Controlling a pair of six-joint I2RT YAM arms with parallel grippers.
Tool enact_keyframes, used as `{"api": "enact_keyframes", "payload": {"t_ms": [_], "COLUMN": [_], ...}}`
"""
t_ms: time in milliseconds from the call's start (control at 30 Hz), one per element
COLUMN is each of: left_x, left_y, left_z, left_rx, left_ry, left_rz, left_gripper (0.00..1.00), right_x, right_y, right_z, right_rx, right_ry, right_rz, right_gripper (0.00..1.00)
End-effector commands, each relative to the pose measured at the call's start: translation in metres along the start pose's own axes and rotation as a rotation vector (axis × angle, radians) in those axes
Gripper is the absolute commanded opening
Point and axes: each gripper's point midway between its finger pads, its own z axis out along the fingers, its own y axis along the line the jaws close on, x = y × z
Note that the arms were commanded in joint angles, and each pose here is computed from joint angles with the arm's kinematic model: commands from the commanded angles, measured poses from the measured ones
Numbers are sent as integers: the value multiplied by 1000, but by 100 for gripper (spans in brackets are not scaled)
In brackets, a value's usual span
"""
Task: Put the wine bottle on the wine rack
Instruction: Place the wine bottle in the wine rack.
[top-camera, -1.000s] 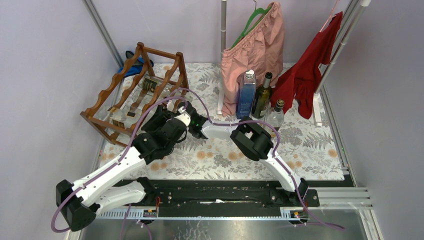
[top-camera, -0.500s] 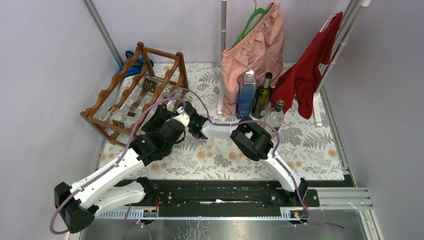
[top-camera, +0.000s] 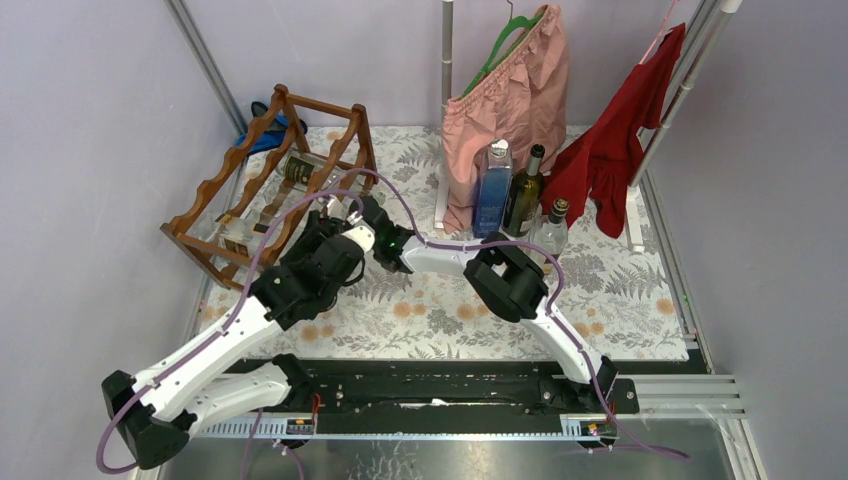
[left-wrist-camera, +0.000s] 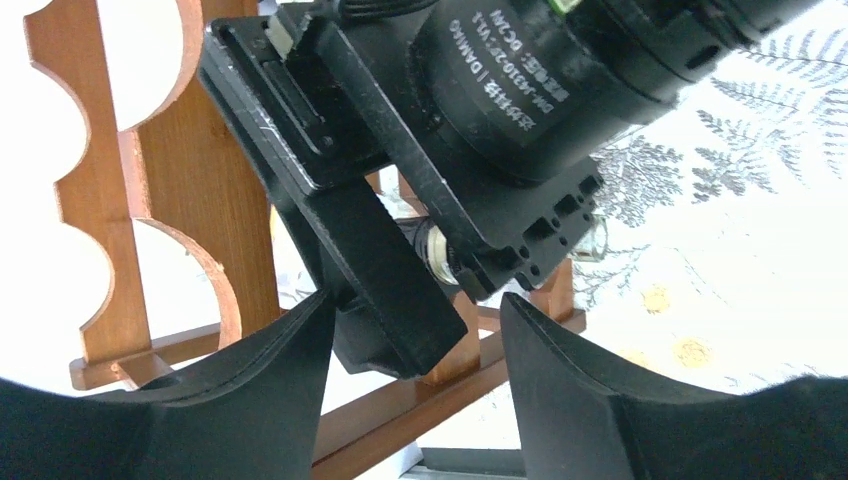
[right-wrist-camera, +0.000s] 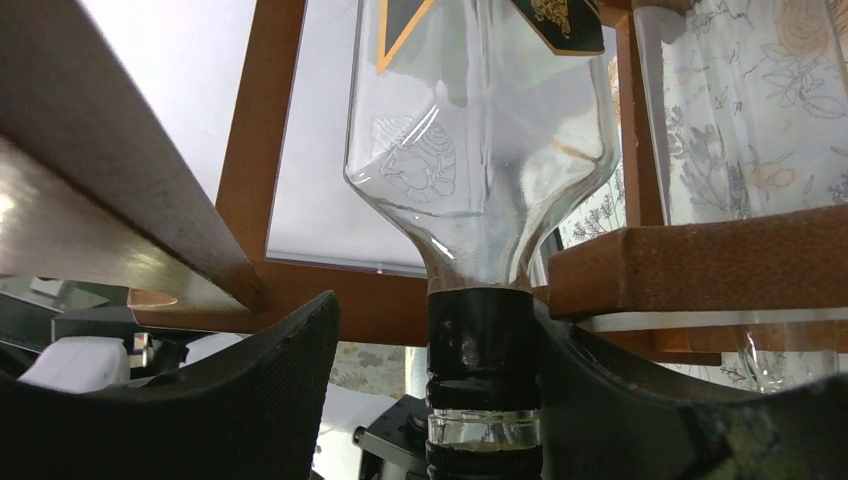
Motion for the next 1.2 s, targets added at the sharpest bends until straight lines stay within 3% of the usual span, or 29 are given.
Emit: {"api": "enact_keyframes", "payload": {"t_ms": [0,400,633,867,1167], "left_x": [-1,-20,-18,-48,-71], "left_y": [-4,9,43,87,111], "left_z": [-14,-61,-95,-120,-135], "left_rx": [103,279,251,178,155], "left_ry": [-13,-130,-195,-263,-359], "left_rz": [-49,-88,-234,-400,-461], "left_gripper": [69,71,76,76,76], "right_x": [11,11,15,14,10], "right_y": [-11,-24,-35,-45,-56], "right_z": [5,7,7,6,-1], "right_rx": [57,94,125,175,270], "right_ry": [18,36,49,65,83], "right_rz": [-90,-185,-256,-410,-633], "right_gripper": [71,70,70,70,70]}}
